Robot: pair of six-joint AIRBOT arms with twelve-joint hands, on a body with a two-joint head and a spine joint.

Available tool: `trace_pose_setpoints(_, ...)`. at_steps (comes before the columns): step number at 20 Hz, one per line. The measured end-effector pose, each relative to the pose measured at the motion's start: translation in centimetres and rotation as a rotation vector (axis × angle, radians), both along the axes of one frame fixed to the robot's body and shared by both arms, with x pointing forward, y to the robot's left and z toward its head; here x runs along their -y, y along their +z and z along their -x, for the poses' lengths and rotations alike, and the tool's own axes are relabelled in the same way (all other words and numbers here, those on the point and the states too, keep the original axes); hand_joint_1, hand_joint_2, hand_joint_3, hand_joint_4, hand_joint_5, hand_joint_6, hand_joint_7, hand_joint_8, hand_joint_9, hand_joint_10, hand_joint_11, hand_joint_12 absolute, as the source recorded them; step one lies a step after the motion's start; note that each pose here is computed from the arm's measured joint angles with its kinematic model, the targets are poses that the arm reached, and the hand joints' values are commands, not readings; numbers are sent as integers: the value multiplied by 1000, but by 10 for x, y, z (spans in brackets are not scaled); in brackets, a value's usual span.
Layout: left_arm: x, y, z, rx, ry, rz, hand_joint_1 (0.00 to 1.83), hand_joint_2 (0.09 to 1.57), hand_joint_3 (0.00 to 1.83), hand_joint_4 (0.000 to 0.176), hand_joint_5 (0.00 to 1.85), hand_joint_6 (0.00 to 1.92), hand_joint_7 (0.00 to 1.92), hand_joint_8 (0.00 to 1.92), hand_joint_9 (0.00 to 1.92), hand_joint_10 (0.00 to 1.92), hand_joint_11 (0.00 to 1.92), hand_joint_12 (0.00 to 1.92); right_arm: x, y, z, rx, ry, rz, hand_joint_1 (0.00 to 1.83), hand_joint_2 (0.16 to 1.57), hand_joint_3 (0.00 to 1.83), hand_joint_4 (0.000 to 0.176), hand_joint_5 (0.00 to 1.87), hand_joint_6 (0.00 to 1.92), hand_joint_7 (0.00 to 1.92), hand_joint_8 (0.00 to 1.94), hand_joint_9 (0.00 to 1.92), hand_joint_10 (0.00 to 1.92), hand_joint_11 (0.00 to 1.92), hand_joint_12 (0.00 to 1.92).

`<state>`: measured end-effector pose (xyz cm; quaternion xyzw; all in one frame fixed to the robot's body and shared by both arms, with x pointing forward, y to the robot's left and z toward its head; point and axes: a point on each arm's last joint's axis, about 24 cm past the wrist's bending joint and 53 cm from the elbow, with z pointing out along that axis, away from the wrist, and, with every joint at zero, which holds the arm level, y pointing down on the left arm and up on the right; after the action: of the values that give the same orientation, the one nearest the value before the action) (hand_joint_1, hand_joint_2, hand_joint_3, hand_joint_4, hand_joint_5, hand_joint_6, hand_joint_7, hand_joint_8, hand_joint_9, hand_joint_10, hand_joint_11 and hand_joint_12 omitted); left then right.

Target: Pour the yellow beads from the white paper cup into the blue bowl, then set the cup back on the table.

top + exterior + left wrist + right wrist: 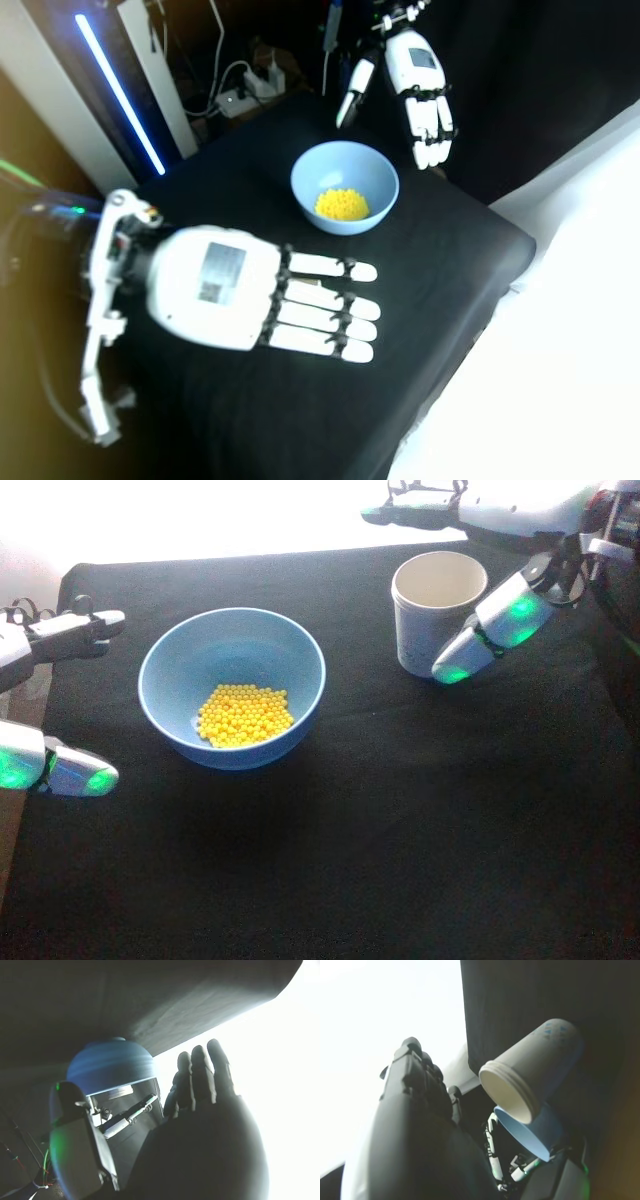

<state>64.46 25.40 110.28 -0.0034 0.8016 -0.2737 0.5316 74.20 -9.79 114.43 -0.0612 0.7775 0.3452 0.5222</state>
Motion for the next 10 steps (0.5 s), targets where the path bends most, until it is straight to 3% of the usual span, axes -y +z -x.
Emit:
trace_pose_setpoints(2, -3, -1, 1, -6, -1, -20, 624, 845, 0, 0, 55, 5, 293, 5, 242, 3, 0, 534, 5, 7, 1, 6, -5, -25, 668, 630, 24, 176, 0, 0, 0, 0, 0, 0, 0, 0)
trace_pose_setpoints(3, -4, -3, 2, -14, -12, -43, 657, 838, 0, 0, 52, 2, 282, 3, 215, 4, 0, 432, 7, 10, 2, 12, -4, -32, 672, 634, 24, 176, 0, 0, 0, 0, 0, 0, 0, 0)
trace_pose_setpoints(6, -3, -11, 2, -39, -45, -117, 718, 831, 0, 0, 112, 2, 298, 3, 253, 5, 0, 576, 17, 26, 10, 45, 6, -55, 693, 654, 24, 176, 0, 0, 0, 0, 0, 0, 0, 0)
trace_pose_setpoints(9, -3, 1, -2, -12, -55, -136, 687, 814, 0, 0, 134, 7, 304, 6, 299, 10, 0, 774, 26, 40, 18, 77, 14, -70, 739, 664, 18, 176, 0, 0, 0, 0, 0, 0, 0, 0)
trace_pose_setpoints(10, -4, 4, -3, -5, -55, -137, 644, 821, 1, 0, 103, 1, 299, 2, 300, 6, 0, 747, 27, 42, 20, 83, 17, -65, 726, 655, 12, 176, 0, 0, 0, 0, 0, 0, 0, 0)
